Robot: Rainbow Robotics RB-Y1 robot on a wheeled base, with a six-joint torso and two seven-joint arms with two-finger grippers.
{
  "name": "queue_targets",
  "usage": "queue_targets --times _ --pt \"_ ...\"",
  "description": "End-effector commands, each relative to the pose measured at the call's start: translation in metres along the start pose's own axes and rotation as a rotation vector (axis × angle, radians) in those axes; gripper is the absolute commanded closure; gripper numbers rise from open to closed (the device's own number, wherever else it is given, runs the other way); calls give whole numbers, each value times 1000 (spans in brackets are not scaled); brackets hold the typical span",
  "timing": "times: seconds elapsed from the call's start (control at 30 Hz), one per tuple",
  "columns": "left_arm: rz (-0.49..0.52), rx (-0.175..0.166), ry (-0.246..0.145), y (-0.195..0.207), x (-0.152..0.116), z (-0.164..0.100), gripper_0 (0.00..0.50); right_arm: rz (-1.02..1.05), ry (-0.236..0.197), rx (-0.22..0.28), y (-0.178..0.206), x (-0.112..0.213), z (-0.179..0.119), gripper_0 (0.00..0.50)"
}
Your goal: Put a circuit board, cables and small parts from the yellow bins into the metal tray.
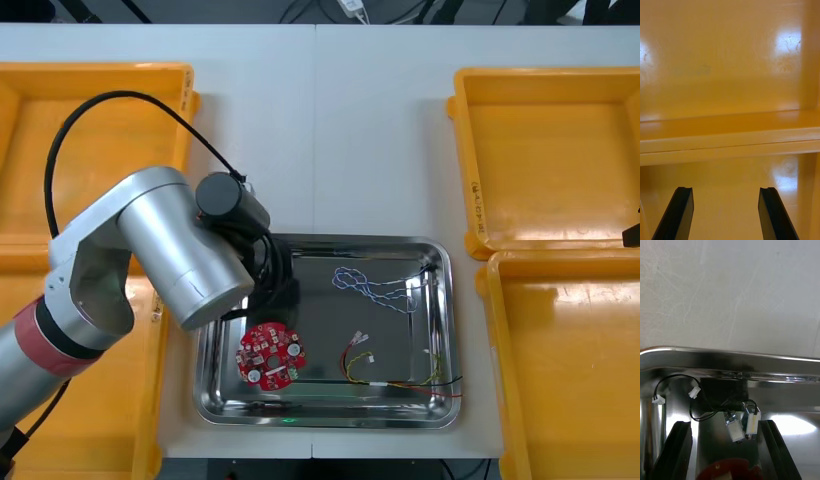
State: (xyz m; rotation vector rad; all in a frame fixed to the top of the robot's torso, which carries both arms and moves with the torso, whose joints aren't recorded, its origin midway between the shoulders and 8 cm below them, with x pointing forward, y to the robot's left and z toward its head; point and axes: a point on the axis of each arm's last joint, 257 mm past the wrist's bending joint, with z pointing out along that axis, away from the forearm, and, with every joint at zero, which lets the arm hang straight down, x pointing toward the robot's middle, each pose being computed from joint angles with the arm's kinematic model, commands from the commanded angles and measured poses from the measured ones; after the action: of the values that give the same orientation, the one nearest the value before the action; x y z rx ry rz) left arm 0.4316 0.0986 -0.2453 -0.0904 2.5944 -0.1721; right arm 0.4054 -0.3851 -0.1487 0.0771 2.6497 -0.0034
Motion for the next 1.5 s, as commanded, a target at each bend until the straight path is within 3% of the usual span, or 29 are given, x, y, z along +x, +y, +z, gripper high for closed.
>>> queue_targets --times 0.03,0.2,0.6,0.87,1.3,1.5 --pt "8 46 -75 1 -50 -33 0 -46 -41 58 -19 -10 -19 0" --pt "8 64 -71 5 -65 -47 0 -46 -41 58 -19 -10 -19 0" --pt "38 41 -69 50 -90 -81 0 -46 -41 58 -19 -10 -19 0" --pt "89 0 -76 87 -104 -105 0 -46 -41 58 -19 -10 -19 0" --pt "183 -84 36 158 -108 -113 0 -46 -41 58 -19 -10 -19 0" --pt "168 -93 72 191 -115 -115 0 -46 -41 58 -19 -10 -19 0"
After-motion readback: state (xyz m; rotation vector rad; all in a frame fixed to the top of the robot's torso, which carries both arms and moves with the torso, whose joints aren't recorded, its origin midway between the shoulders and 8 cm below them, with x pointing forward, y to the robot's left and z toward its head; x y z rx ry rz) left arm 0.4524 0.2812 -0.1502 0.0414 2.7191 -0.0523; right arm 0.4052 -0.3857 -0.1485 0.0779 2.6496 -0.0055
